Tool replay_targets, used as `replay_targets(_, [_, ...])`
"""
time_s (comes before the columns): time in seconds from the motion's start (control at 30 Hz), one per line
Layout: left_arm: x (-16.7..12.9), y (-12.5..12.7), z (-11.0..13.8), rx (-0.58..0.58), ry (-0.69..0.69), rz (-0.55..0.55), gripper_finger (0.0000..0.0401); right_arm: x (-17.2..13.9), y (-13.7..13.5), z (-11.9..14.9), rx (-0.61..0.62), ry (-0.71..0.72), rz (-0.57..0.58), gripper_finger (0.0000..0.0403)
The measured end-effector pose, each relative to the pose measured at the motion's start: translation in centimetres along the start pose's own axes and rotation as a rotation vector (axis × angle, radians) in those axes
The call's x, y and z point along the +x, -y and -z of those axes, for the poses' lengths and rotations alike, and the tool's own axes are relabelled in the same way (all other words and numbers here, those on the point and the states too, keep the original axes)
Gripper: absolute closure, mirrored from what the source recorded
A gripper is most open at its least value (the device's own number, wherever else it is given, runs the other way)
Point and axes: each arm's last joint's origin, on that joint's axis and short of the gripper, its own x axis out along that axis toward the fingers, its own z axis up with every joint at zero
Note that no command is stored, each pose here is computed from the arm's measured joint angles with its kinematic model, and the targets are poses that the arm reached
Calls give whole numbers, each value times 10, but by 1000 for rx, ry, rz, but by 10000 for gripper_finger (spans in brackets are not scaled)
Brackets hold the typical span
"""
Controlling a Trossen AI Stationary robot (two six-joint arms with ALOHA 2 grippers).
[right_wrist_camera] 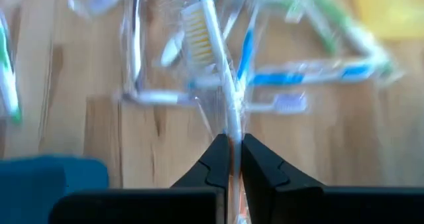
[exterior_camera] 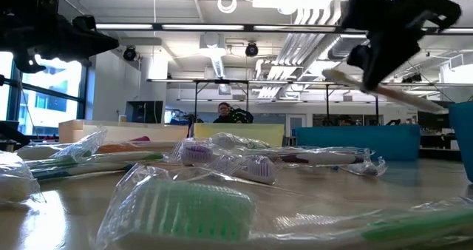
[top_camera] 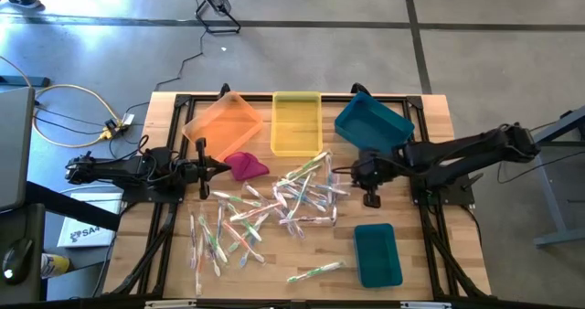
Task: Pick & Place Toothbrushes
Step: Put the orange toothbrush into the top blue bin
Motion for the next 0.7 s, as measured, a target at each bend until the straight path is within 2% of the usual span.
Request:
replay_targets(0.3, [0, 0, 0, 0, 0, 0, 401, -26, -8, -30, 27, 155, 124, 389])
replay_targets(0.43, [0, 0, 0, -8, 0, 0, 401, -28, -12, -32, 20, 178, 159, 389])
replay_targets(0.7, [0, -2, -2, -38, 19, -20, 401, -29, -8, -33, 83, 207, 252, 389])
